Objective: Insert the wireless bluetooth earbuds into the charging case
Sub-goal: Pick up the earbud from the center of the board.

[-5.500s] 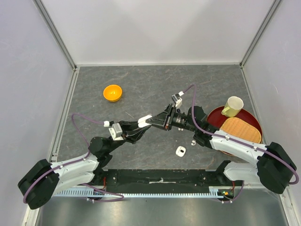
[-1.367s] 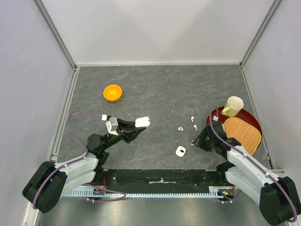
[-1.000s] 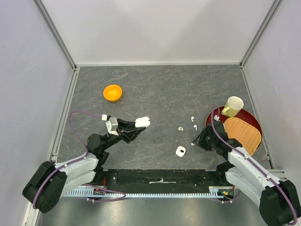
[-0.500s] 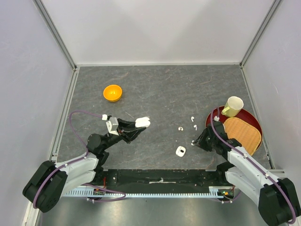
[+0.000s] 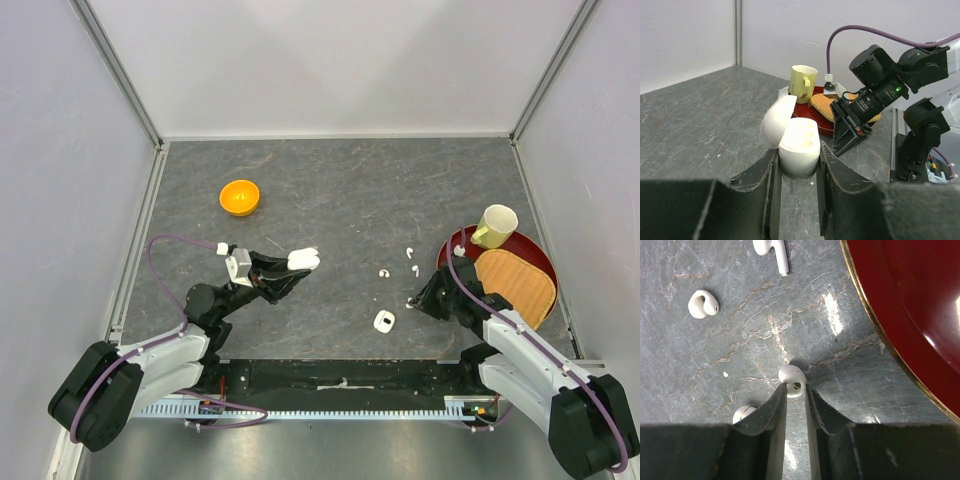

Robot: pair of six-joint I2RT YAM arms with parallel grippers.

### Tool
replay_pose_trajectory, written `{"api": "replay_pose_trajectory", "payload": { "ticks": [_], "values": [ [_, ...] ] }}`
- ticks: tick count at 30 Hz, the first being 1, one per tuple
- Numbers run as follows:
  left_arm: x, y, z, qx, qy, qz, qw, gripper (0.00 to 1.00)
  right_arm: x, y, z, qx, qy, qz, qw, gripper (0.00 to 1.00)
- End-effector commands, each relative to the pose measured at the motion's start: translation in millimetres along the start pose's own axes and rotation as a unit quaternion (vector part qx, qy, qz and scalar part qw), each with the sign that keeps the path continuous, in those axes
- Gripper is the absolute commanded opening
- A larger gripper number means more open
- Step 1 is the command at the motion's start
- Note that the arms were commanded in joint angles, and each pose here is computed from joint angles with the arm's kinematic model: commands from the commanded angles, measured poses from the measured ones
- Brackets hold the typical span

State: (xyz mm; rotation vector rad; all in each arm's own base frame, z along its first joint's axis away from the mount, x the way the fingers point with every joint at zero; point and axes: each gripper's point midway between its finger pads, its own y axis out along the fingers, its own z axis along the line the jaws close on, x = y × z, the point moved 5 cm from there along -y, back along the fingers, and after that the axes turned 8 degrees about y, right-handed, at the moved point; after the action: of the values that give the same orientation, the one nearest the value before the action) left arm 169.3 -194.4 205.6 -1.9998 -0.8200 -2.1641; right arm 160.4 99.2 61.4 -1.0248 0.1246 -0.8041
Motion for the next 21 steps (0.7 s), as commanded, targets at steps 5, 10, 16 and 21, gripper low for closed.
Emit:
{"api": "replay_pose_trajectory", "payload": {
  "ticks": [5,10,16,21],
  "values": [
    [51.4,9.8,-4.6,-0.025,0.059,-0.109,0.992,0.02,-0.3,2.3,0.8,0.010,-0.006,0.002,1.000,0.25],
    [50.5,10.0,-3.9,-0.023,0.057,-0.107,0.992,0.02,-1.6,2.7,1.7,0.016,-0.006,0.006,1.000,0.24],
    [50.0,9.7,-4.1,-0.023,0.056,-0.106,0.992,0.02,-0.9,2.9,5.1,0.026,-0.007,0.006,1.000,0.24],
    [50.0,9.7,-4.1,-0.023,0.055,-0.106,0.993,0.02,-1.4,3.6,4.5,0.025,-0.008,0.007,1.000,0.24]
  ]
}}
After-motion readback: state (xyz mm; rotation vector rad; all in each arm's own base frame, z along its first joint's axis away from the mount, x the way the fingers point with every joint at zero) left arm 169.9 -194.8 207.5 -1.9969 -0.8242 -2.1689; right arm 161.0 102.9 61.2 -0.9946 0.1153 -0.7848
